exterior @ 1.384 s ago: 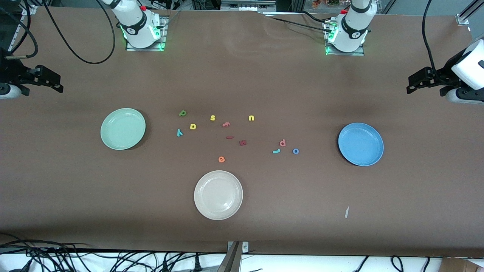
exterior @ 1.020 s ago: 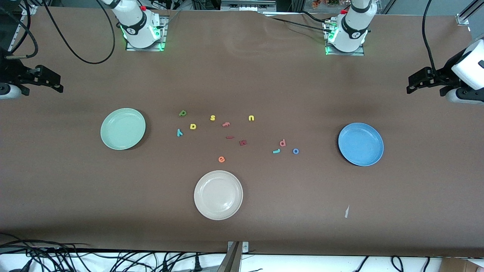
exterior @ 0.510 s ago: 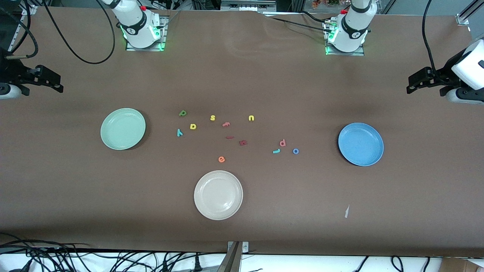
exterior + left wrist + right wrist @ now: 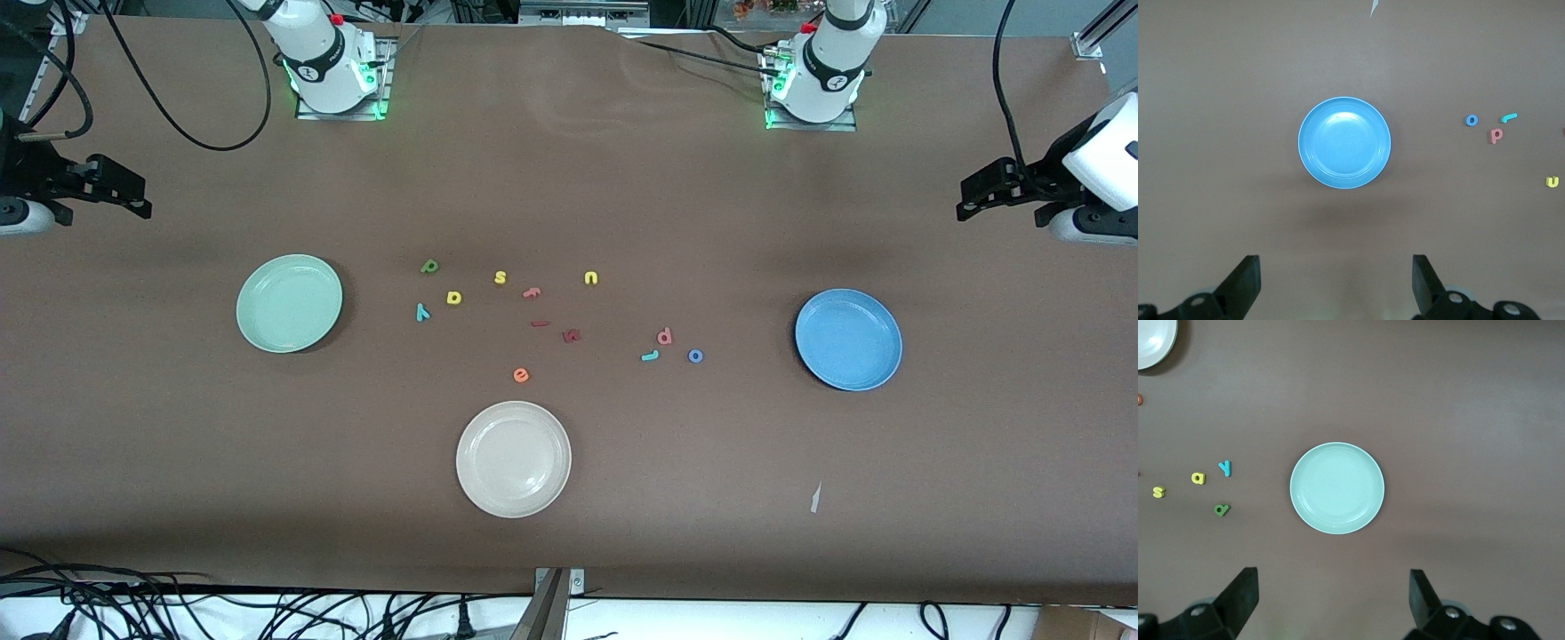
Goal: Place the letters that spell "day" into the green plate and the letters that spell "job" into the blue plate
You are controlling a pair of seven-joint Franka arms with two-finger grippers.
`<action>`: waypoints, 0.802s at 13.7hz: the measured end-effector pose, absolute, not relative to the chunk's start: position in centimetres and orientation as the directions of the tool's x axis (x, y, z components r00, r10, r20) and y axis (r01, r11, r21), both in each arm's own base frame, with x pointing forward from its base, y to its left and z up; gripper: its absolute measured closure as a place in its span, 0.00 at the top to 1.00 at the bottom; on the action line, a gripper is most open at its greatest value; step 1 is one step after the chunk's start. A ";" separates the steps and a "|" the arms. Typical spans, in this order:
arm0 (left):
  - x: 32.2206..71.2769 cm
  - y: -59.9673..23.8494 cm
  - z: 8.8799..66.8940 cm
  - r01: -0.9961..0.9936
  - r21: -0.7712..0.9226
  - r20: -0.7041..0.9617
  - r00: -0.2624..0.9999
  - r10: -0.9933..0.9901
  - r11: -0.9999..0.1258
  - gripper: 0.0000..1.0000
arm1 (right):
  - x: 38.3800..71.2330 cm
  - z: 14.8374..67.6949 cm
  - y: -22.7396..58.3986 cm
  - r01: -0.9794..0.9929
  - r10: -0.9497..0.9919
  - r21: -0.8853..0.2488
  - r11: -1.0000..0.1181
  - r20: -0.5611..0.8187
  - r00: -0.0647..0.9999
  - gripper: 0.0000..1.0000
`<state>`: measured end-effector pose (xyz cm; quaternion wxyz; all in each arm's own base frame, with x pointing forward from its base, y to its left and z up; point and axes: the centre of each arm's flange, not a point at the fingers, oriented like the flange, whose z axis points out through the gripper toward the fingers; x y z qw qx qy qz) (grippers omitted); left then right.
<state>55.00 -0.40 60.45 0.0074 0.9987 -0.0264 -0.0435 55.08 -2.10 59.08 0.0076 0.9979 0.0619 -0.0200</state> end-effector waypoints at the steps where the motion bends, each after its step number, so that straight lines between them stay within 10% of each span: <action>1: 55.0 -0.3 60.5 -0.050 0.017 -0.086 0.995 -0.051 -0.999 1.00 | 55.1 59.1 -2.1 0.124 0.123 0.013 -0.992 -0.041 0.992 1.00; 11: 54.4 -0.3 60.5 -0.050 0.019 -0.119 0.992 -0.052 -0.999 1.00 | 55.1 59.0 -2.1 0.124 0.124 0.012 -0.992 -0.042 0.991 1.00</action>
